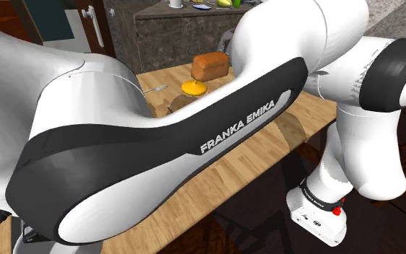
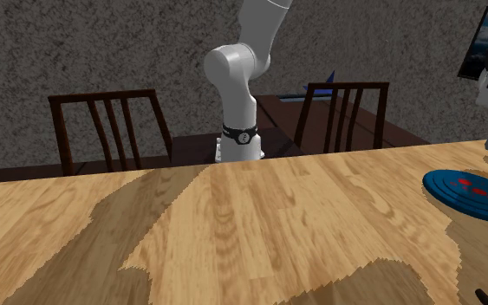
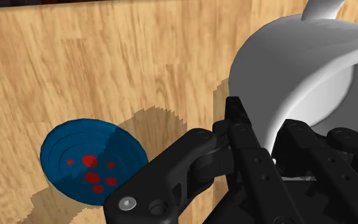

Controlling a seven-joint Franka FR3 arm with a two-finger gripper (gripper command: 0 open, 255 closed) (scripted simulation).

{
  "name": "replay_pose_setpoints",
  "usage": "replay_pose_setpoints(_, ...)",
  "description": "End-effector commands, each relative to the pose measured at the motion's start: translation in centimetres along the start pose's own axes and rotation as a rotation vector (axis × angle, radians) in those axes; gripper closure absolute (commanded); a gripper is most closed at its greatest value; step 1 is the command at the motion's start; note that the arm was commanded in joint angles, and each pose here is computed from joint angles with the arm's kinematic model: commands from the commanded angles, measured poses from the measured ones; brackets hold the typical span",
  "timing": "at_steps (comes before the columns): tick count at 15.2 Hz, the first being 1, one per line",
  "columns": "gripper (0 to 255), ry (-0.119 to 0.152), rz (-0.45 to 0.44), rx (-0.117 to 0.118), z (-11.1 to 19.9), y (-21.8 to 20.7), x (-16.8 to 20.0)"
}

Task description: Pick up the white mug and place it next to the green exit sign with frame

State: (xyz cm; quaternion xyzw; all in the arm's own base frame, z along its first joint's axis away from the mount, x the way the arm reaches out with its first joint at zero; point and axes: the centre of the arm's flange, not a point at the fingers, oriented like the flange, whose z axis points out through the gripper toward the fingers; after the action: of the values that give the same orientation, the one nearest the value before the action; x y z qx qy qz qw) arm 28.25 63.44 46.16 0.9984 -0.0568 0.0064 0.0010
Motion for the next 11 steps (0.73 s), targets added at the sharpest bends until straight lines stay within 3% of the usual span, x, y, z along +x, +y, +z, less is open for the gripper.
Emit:
replay_pose_setpoints(1,255,0.000,0.000,0.001,0.9,0.0,0.1)
replay_pose_setpoints(11,255,0.000,0.000,0.001,6.2,0.0,0.0)
